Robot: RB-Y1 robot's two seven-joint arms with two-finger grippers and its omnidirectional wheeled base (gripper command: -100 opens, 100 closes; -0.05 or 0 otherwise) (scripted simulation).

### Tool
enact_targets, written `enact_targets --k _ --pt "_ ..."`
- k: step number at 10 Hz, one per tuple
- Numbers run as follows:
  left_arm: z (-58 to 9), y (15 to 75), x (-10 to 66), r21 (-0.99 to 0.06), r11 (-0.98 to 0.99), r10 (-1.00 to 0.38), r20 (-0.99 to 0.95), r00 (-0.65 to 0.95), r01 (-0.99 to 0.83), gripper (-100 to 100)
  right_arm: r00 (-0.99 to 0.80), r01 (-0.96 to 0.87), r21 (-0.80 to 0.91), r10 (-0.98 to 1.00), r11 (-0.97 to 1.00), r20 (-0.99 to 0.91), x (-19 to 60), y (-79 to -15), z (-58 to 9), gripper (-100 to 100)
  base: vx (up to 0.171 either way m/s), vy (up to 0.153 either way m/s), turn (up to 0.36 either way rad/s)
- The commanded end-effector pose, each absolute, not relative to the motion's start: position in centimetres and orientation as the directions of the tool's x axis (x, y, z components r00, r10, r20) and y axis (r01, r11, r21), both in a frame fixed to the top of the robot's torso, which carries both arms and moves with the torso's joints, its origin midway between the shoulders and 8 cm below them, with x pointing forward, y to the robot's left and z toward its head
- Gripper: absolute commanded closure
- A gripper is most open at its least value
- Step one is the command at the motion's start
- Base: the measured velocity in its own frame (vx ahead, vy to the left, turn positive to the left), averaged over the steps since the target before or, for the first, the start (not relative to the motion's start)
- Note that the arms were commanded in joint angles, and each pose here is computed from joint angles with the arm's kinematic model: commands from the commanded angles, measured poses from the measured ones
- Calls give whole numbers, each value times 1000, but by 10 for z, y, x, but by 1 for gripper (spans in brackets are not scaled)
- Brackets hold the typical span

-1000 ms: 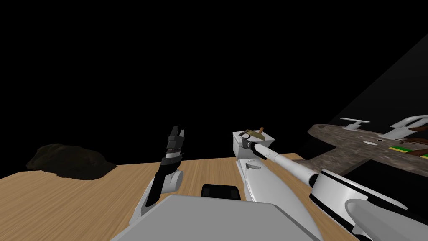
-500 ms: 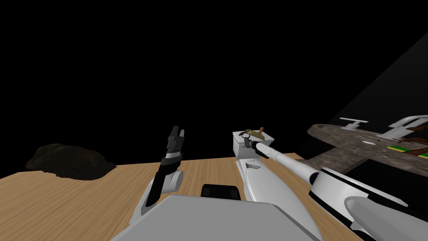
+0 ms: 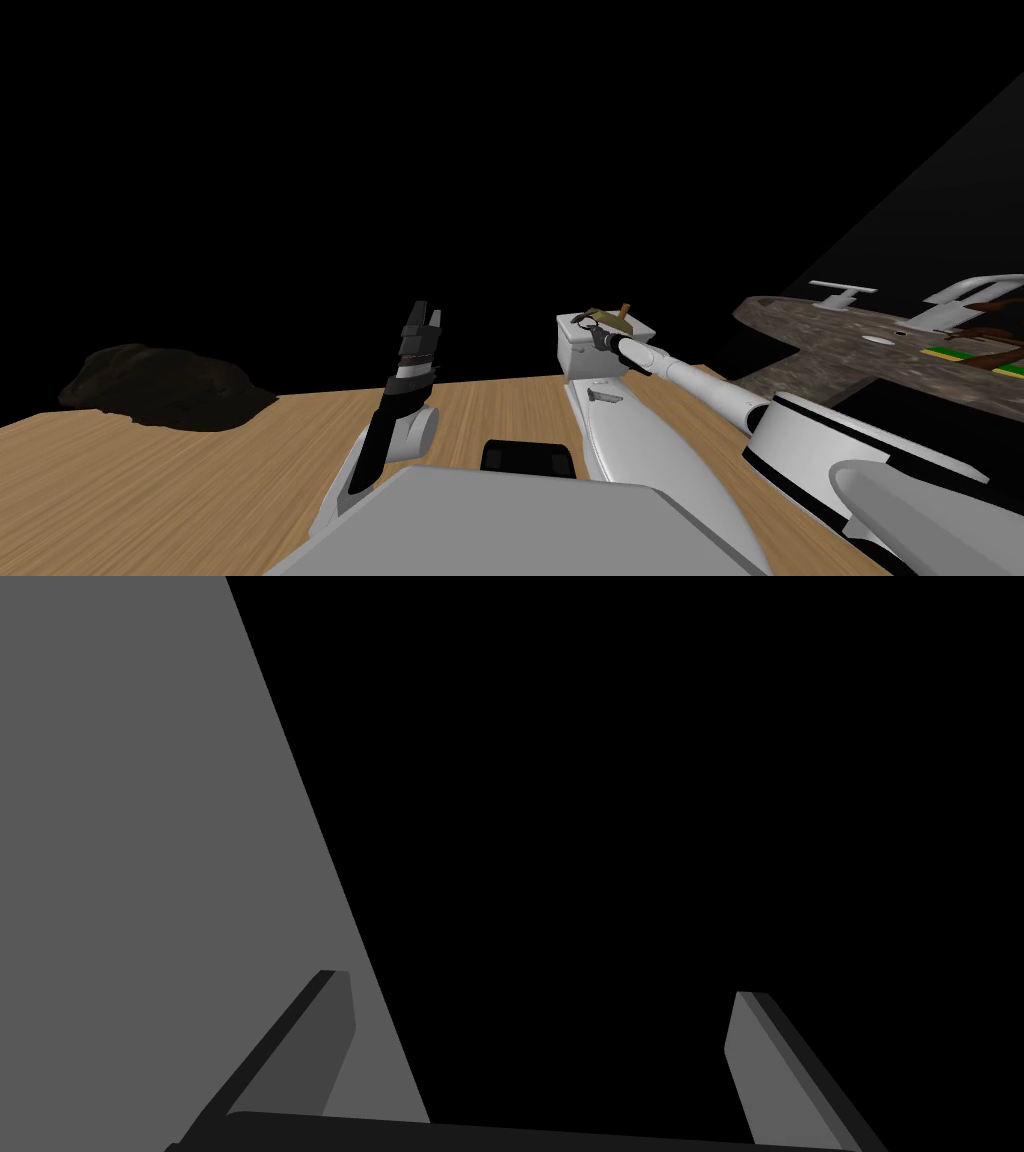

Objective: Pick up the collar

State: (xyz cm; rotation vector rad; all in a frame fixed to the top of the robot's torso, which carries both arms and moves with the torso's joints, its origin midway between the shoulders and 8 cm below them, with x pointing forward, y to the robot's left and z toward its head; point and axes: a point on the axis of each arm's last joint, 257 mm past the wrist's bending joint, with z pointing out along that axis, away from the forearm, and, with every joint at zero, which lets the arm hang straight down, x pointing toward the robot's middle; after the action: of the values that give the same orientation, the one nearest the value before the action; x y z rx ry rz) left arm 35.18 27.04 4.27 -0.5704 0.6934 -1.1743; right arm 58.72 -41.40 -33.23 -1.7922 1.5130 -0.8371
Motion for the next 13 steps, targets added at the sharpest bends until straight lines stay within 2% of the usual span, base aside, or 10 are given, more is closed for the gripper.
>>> enact_targets --k 1,2,3,4,5,6,10,11,12,13 --pt "43 270 352 -722 292 -955 -189 228 627 0 134 -578 -795 -982 -185 131 590 -433 -326 -100 0 0 0" --pt "43 270 352 -722 292 -955 -189 228 627 0 134 -579 -799 -986 -161 101 590 -424 -329 -100 0 0 0" --pt "43 270 352 -722 292 -955 -189 228 627 0 135 -579 -798 -985 -167 108 590 -426 -328 0 0 0 0" --pt "43 270 352 -722 292 -955 -189 228 627 0 128 -581 -798 -986 -162 107 584 -424 -341 -100 90 -10 58" --pt "43 270 352 -722 292 -955 -189 228 627 0 133 -582 -796 -985 -165 107 585 -425 -336 -100 57 -8 17" --pt "43 270 352 -722 292 -955 -189 228 627 0 131 -581 -798 -986 -164 107 585 -425 -336 100 7 -1 -1" --pt "43 270 352 -722 292 -955 -189 228 627 0 131 -571 -804 -985 -164 108 589 -424 -331 100 3 0 4" --pt "43 270 352 -722 292 -955 -189 228 627 0 131 -572 -804 -985 -164 108 589 -424 -331 0 0 0 0" --pt "43 270 352 -722 292 -955 -189 228 627 0 132 -572 -804 -985 -164 108 589 -424 -332 100 0 0 0" --pt "43 270 352 -722 292 -955 -189 228 627 0 132 -573 -803 -985 -164 108 588 -424 -332 0 0 0 0"
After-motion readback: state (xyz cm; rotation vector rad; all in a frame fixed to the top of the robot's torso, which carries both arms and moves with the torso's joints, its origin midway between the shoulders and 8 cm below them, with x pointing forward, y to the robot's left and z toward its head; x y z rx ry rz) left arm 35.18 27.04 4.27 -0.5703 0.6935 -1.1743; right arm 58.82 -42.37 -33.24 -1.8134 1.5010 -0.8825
